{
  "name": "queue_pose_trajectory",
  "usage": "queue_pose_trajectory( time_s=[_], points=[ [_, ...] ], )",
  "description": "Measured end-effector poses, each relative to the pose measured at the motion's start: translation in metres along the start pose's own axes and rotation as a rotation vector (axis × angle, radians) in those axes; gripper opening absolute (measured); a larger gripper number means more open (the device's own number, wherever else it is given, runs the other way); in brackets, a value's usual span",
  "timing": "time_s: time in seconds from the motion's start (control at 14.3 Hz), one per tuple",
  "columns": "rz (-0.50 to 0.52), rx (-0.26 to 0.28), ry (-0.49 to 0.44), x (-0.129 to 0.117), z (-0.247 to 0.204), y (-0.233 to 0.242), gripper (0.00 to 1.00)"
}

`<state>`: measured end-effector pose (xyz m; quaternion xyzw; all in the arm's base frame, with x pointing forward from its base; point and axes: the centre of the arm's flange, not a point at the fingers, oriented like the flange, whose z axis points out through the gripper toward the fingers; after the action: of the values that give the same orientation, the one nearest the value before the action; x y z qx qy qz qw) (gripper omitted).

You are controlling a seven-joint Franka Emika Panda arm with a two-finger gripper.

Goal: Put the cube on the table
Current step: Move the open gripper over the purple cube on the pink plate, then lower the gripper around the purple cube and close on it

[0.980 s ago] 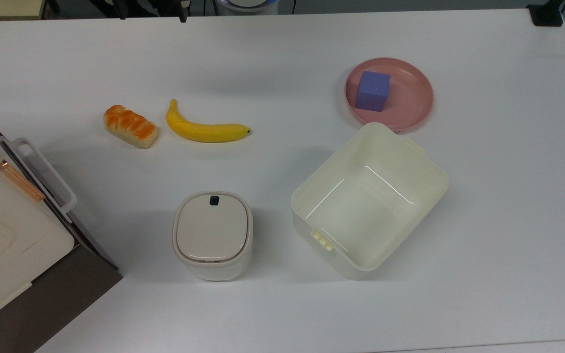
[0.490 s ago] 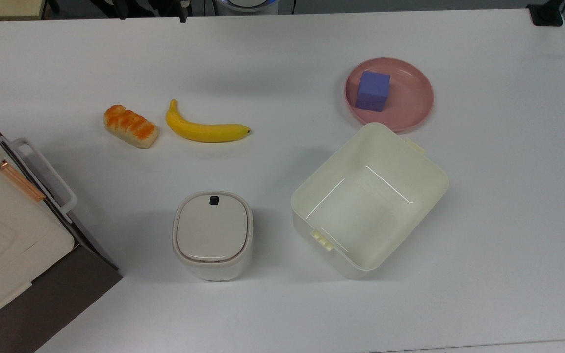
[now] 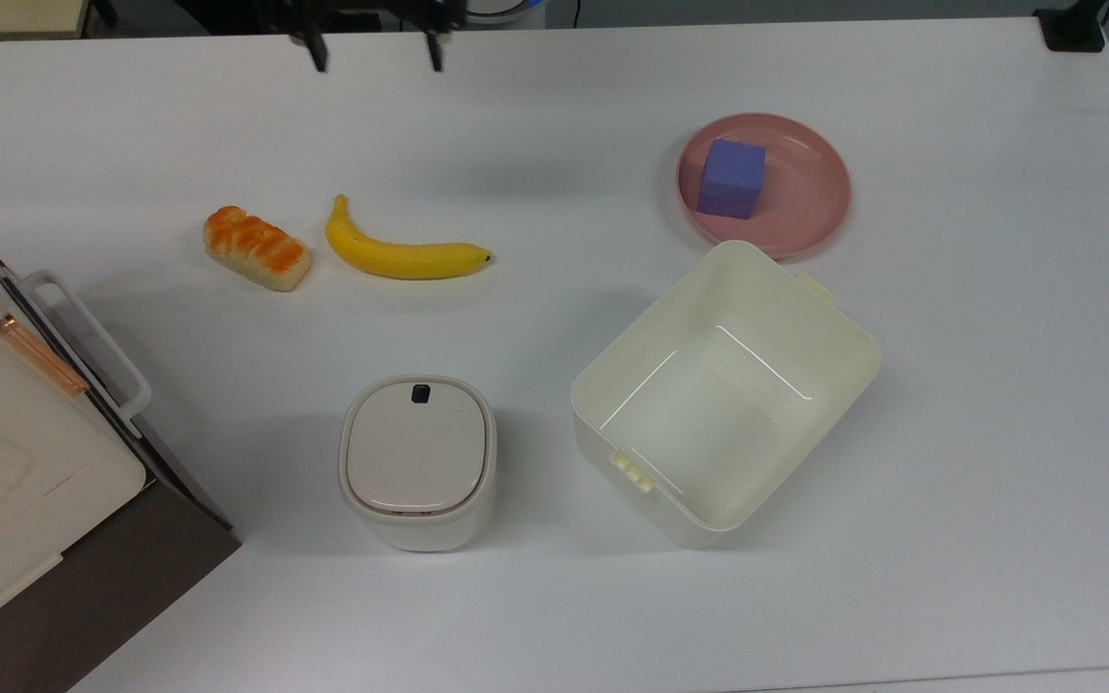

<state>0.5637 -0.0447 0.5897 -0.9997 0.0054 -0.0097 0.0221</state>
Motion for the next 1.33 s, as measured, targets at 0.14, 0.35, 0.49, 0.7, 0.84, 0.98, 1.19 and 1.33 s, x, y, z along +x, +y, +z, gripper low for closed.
queue_pose_trajectory(
  time_s=[0.14,0.35,0.49,0.7,0.84,0.98,1.19,1.33],
  points=[
    [-0.035,-0.003,-0.011,0.002,0.018,-0.024,1.00],
    [-0.053,-0.011,0.005,0.005,0.043,-0.070,1.00],
    [-0.034,-0.052,0.025,0.003,0.063,-0.120,1.00],
    [-0.013,-0.075,0.019,-0.005,0.080,-0.177,1.00],
    [0.019,-0.091,0.013,-0.013,0.091,-0.213,1.00],
    [0.064,-0.111,0.010,-0.020,0.102,-0.241,1.00],
    [0.132,-0.133,-0.010,-0.040,0.128,-0.297,1.00],
    [0.160,-0.146,-0.017,-0.051,0.139,-0.319,1.00]
  ],
)
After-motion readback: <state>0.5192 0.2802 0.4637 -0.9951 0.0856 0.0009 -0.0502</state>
